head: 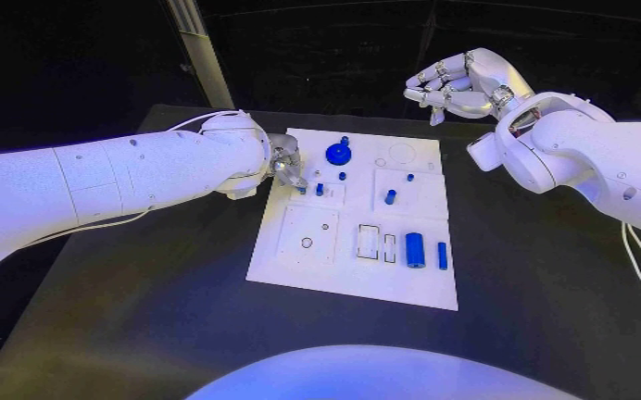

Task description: Assemble the parts on the task board

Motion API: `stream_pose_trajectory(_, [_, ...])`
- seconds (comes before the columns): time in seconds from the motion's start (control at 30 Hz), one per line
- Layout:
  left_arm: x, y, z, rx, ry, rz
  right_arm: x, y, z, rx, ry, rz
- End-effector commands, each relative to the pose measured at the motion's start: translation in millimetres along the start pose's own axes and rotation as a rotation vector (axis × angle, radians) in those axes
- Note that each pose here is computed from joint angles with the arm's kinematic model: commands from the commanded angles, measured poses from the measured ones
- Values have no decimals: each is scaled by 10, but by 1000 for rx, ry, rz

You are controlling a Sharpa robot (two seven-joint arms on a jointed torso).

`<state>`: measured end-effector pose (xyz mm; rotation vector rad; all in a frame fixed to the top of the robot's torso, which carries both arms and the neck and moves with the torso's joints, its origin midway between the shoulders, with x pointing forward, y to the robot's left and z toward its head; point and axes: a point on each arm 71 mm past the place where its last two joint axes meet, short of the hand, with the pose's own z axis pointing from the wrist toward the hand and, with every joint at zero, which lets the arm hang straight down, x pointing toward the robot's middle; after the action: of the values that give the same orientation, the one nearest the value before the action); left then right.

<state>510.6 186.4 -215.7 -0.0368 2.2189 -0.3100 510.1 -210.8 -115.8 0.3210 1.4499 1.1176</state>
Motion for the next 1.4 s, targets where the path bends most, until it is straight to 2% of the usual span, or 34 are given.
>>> stream_pose_trajectory(0.03, [57, 29, -1, -23, 38, 38, -1, 15, 4, -10, 6, -1])
stream_pose_trajectory(0.77, [57, 5, -4, -7, 25, 33, 5, 17, 9, -12, 7, 0])
stream_pose_trajectory(1.07, [55, -28, 28, 7, 42, 44, 7, 19, 10, -12, 7, 0])
stream_pose_trajectory(1.4, [44, -28, 75, -12, 63, 57, 12, 23, 11, -12, 9, 1])
